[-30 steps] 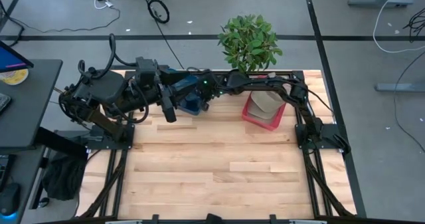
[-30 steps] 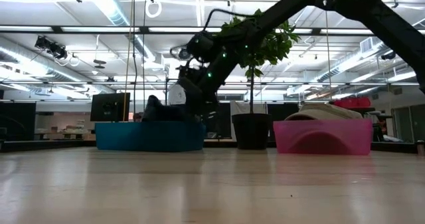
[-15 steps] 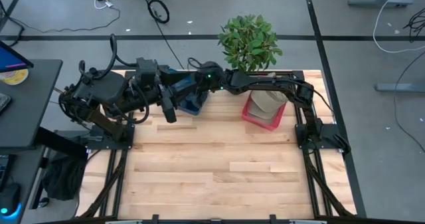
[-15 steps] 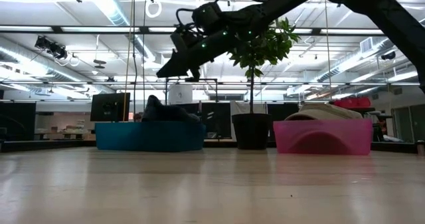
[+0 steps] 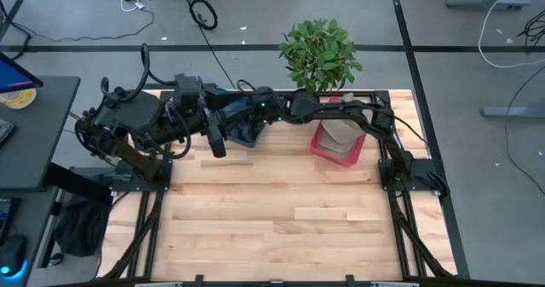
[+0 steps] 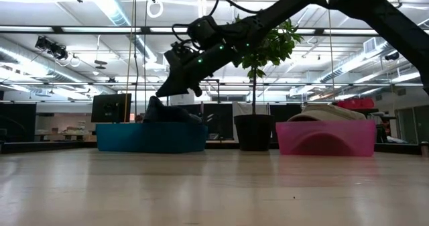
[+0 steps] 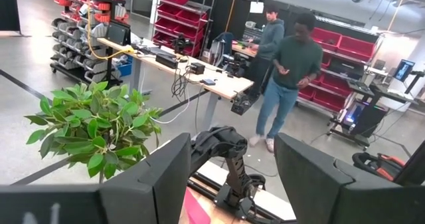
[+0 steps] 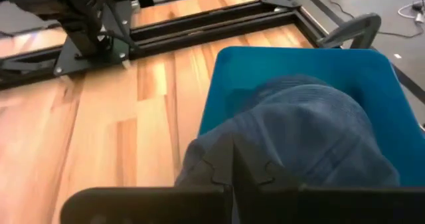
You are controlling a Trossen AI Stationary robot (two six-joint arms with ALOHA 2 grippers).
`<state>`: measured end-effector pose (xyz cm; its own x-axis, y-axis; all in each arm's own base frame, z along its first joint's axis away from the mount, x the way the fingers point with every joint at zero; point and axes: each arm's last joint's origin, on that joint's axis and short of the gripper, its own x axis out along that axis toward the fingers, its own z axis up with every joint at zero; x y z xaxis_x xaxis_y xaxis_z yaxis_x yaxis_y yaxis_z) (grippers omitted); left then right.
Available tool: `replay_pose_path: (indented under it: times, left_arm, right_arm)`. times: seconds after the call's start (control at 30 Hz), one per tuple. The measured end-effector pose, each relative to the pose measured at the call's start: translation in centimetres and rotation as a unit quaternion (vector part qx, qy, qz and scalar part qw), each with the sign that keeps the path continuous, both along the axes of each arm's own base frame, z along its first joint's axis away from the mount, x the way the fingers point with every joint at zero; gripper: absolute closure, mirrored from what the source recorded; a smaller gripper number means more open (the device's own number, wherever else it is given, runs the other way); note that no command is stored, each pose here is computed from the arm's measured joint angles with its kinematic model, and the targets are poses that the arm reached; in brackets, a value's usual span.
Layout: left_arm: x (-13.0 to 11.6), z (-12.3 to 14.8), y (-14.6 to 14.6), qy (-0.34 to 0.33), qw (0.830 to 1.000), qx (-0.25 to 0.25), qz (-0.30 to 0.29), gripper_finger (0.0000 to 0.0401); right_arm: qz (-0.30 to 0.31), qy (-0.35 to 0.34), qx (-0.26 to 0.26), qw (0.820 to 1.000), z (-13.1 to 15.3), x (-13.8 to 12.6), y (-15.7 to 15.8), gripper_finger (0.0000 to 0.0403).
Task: Pick & Place hat
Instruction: Put the blue cap into the blue bin, then return to Home Position
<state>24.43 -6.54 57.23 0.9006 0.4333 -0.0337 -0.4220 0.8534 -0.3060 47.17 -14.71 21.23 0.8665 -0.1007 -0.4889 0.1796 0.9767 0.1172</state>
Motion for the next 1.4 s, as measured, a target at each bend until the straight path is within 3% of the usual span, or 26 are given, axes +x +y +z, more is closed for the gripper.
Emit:
replay_pose_path:
  times: [0.3, 0.53, 0.77, 0.93, 1.4]
  left_arm:
    - [0.0, 0.0, 0.0, -0.003, 1.0, -0.005, -0.001, 0.0181]
    - [0.0, 0.0, 0.0, -0.003, 1.0, -0.005, -0.001, 0.0181]
    - [0.0, 0.0, 0.0, -0.003, 1.0, -0.005, -0.001, 0.0181]
    - [0.0, -0.1, -0.1, 0.001, 1.0, -0.003, -0.002, 0.0181]
    - [-0.1, -0.1, -0.2, 0.007, 1.0, -0.001, -0.005, 0.0181]
  right_arm:
    - [0.006, 0.038, -0.017, 0.999, -1.0, -0.2, 0.1, 0.0403]
    - [0.003, 0.091, 0.046, 0.995, -3.5, -0.4, 0.1, 0.0403]
    - [-0.001, 0.082, 0.05, 0.995, -3.4, -0.2, 0.1, 0.0403]
    - [-0.008, 0.045, 0.054, 0.998, -1.7, -0.2, 0.0, 0.0403]
    - [-0.021, -0.089, 0.046, 0.995, 6.4, -1.5, 0.5, 0.0394]
